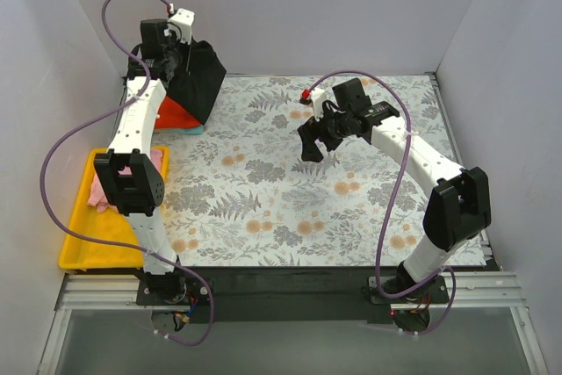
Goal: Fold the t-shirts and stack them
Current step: Neatly place the folded tshirt to the corner
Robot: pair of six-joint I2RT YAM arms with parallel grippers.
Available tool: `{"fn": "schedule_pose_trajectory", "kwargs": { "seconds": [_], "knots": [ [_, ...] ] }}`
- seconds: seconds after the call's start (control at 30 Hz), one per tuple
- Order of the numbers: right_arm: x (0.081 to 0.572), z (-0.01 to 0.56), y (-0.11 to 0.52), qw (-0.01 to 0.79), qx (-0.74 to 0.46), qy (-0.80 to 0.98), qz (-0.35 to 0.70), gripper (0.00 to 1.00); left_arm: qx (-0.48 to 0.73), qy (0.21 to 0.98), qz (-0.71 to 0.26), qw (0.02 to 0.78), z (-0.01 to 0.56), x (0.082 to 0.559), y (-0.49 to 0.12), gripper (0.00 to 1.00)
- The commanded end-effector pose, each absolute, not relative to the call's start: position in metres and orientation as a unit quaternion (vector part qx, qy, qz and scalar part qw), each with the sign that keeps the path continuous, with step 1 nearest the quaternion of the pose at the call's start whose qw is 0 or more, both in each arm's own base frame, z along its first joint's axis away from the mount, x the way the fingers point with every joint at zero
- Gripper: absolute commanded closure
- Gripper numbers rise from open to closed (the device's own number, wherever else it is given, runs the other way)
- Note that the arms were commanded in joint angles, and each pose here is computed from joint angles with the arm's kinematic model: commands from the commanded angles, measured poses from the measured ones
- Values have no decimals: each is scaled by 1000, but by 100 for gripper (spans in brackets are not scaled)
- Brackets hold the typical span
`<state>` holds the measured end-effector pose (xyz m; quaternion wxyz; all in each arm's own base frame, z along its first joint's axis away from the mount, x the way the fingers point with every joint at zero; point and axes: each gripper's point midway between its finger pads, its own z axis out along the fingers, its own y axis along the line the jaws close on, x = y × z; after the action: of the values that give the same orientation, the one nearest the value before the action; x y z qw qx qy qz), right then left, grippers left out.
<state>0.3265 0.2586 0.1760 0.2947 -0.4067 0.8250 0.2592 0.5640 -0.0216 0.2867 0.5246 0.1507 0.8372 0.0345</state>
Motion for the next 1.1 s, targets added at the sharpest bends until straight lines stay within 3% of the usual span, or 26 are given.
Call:
{"fn": "schedule_pose_trajectory", "kwargs": {
  "seconds": [0.0,1.07],
  "knots": [
    [324,183,257,300,-412,820,259,2,147,824,53,545,309,559,-4,100],
    [322,160,258,270,-411,831,261,2,82,854,118,500,219,604,125,100]
  ]
}}
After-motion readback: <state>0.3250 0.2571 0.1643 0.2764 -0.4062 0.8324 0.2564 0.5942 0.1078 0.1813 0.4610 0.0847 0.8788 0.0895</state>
